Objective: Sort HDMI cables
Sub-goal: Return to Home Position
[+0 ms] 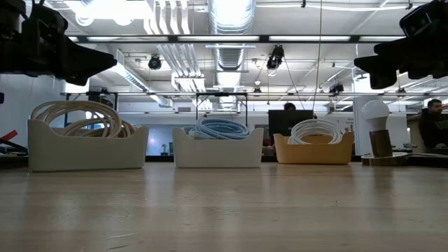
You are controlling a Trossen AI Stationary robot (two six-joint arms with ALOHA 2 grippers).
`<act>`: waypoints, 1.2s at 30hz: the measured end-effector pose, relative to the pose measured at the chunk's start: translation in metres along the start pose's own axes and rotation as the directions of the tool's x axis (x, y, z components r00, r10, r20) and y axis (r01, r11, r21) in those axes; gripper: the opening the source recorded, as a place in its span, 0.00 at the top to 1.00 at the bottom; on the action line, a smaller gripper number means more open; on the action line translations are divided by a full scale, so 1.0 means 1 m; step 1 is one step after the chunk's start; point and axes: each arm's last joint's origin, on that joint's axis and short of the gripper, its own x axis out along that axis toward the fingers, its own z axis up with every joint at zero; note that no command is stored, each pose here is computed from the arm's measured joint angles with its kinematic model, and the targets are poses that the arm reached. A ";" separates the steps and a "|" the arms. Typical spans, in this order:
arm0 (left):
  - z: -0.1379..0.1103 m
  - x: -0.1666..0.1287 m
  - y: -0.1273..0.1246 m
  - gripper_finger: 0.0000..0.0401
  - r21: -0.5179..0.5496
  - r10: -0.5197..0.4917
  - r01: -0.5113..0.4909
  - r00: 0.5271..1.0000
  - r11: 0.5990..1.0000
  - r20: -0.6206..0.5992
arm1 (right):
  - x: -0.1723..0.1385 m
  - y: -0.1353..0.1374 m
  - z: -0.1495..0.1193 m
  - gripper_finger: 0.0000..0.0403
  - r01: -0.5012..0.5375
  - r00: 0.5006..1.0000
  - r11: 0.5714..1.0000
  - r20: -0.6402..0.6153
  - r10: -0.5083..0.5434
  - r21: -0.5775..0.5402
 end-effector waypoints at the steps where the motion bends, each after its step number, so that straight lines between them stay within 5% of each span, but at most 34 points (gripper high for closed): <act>1: 0.000 0.000 0.000 0.70 0.000 0.000 0.000 1.000 1.000 0.000 | 0.000 0.000 0.000 0.44 0.000 1.000 1.000 0.000 0.000 0.003; 7: 0.000 0.000 0.000 0.70 0.000 0.000 0.000 1.000 1.000 -0.001 | 0.000 0.000 0.000 0.44 0.000 1.000 0.998 0.000 0.000 0.068; 36: 0.000 0.000 0.000 0.70 0.001 0.000 0.000 1.000 1.000 -0.001 | 0.000 0.000 0.000 0.44 0.000 1.000 0.999 0.002 0.000 0.042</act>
